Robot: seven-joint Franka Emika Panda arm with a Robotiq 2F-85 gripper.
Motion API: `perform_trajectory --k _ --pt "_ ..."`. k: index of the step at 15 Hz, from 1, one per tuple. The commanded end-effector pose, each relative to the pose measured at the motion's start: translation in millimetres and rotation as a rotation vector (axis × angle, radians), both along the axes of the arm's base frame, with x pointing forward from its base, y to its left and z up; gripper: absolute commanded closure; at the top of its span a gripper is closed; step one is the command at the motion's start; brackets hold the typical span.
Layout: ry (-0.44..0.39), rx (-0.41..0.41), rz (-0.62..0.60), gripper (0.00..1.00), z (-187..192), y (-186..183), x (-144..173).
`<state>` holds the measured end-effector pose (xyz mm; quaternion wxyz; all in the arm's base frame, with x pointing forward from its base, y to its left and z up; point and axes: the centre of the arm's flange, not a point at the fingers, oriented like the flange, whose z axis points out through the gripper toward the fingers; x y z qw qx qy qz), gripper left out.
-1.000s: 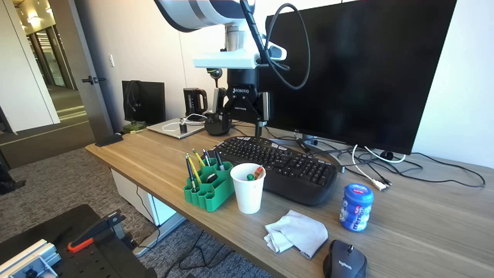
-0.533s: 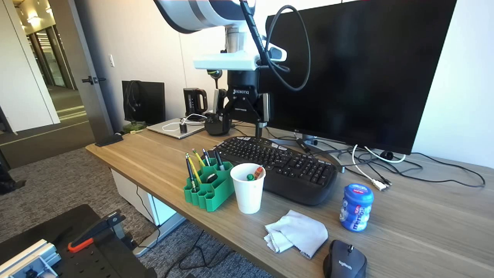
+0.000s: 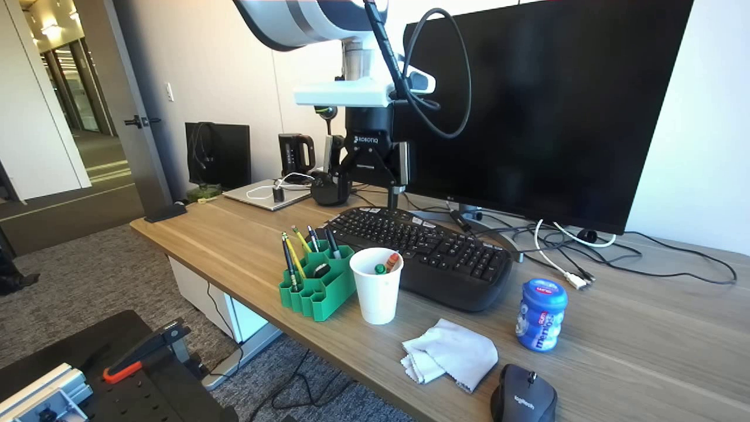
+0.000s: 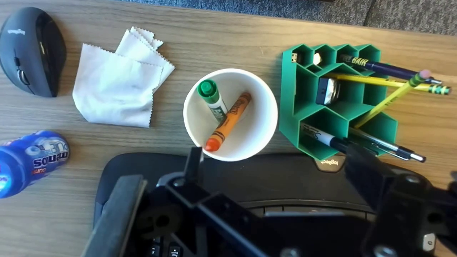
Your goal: Move the black marker into the cup
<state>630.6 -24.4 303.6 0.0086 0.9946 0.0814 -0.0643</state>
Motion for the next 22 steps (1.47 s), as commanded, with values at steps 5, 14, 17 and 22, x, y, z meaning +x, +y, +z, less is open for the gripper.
perform_trajectory --k 5,14,17,22 --pt "-0.066 -0.013 -0.018 0.00 -9 6 7" --pt "-0.062 -0.013 -0.025 0.00 -10 -8 -4" --pt "-0.052 -0.019 -0.036 0.00 -11 -15 -11" --pt "-0.034 -0.023 -0.034 0.00 -21 -25 -20"
